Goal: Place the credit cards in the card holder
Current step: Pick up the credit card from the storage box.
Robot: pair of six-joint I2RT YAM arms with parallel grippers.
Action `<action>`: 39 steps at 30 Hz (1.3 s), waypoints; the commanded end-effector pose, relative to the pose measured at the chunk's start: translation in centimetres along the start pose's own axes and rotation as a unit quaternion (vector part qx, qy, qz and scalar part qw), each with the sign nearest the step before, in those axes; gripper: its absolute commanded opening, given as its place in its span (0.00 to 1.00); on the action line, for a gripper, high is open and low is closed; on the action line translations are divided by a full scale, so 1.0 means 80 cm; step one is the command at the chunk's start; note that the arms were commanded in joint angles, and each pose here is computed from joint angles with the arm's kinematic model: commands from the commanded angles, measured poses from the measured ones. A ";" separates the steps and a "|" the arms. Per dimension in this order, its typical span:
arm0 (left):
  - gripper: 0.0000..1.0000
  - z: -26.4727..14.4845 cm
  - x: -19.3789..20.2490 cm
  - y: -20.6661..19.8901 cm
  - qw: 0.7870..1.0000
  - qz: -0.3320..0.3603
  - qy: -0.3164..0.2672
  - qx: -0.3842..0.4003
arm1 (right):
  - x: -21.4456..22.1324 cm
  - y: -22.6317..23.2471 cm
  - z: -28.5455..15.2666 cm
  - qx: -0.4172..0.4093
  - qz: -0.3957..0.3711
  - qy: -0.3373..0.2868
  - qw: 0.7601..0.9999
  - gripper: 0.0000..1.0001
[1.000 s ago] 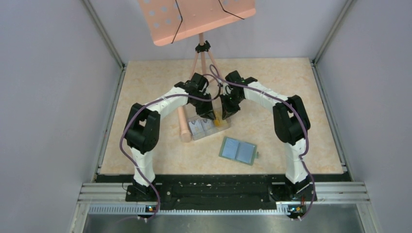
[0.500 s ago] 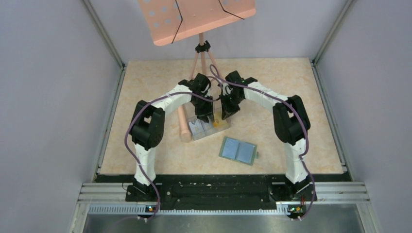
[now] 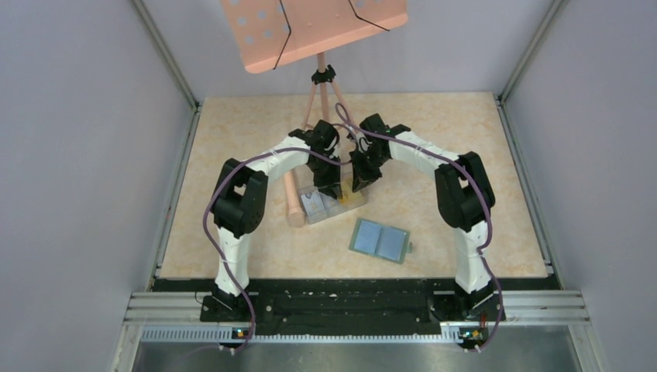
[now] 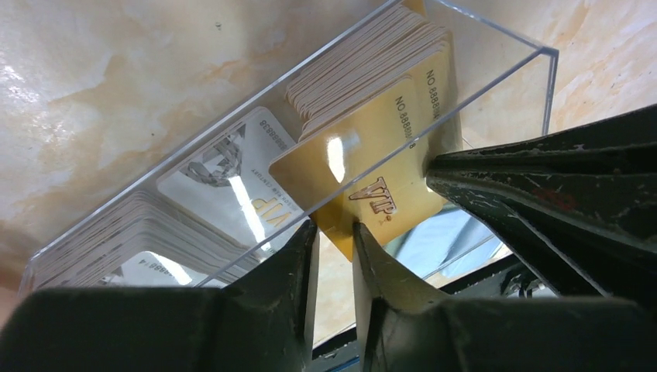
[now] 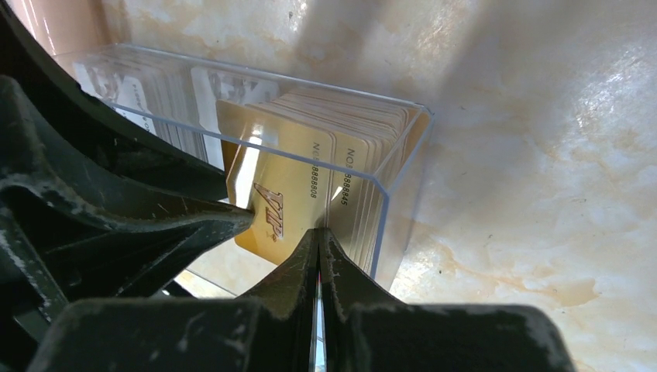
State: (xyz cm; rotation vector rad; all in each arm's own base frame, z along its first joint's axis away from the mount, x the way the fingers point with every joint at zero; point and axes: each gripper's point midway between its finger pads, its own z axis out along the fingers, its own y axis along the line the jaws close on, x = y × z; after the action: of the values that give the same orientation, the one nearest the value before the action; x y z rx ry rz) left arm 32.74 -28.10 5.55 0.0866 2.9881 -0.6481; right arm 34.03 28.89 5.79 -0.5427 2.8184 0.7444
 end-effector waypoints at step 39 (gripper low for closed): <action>0.22 -0.028 -0.014 -0.034 0.996 -0.008 -0.041 0.078 | 0.002 0.014 0.002 -0.046 0.008 -0.010 0.999 0.00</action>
State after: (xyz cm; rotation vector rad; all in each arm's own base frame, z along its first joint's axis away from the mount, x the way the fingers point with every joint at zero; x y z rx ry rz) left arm 32.37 -27.98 5.78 0.0188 2.9804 -0.7271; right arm 33.97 29.13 5.83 -0.5220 2.8015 0.8124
